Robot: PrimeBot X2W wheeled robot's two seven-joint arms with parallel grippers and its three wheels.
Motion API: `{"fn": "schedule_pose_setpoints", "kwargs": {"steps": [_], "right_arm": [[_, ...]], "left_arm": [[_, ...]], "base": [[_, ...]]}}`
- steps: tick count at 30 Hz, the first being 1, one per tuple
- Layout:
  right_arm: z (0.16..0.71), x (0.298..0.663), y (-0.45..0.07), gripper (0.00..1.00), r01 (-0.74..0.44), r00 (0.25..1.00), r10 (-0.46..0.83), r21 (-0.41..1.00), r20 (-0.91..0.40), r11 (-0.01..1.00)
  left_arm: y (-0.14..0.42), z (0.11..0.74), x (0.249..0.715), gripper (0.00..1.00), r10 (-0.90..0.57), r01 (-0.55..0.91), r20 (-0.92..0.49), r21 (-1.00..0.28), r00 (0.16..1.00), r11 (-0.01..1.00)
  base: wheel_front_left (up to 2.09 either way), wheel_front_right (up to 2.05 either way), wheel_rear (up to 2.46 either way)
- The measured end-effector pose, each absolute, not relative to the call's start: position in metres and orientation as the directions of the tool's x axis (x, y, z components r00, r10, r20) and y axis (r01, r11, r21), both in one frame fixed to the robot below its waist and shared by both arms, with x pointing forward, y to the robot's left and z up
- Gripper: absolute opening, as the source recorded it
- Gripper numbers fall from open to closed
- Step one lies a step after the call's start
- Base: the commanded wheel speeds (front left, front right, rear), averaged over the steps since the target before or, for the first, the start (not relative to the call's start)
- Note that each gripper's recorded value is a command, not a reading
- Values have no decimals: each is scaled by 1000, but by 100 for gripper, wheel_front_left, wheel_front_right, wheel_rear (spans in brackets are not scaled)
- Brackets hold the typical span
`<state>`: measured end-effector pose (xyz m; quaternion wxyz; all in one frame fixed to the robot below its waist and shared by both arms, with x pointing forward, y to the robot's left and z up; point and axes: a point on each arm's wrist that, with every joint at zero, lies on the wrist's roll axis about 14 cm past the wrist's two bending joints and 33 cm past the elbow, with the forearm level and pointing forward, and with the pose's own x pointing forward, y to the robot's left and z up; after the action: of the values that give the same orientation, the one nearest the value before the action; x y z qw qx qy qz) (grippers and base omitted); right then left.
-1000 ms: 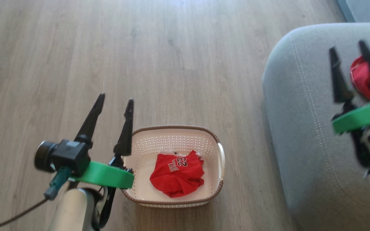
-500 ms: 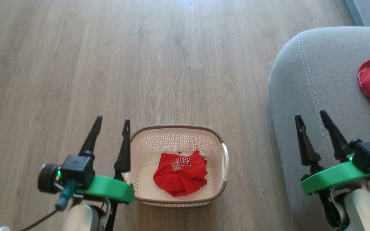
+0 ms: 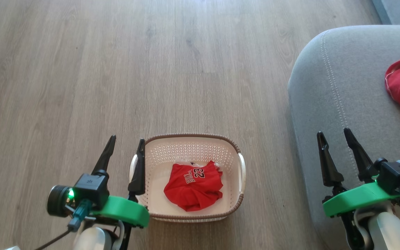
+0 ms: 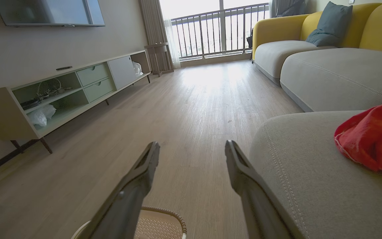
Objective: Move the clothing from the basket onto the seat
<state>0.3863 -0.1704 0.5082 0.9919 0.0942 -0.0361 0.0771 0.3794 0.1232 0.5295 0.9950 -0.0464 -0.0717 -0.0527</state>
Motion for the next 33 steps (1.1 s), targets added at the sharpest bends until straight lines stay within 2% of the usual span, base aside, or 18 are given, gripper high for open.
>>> {"fn": "schedule_pose_setpoints", "kwargs": {"steps": [33], "right_arm": [[489,394,-175,100,-136,991,132,188,33,973]], "left_arm": [[116,513,387,100,-132,141,101,-88,986,986]], "base": [[0,0,0]]}}
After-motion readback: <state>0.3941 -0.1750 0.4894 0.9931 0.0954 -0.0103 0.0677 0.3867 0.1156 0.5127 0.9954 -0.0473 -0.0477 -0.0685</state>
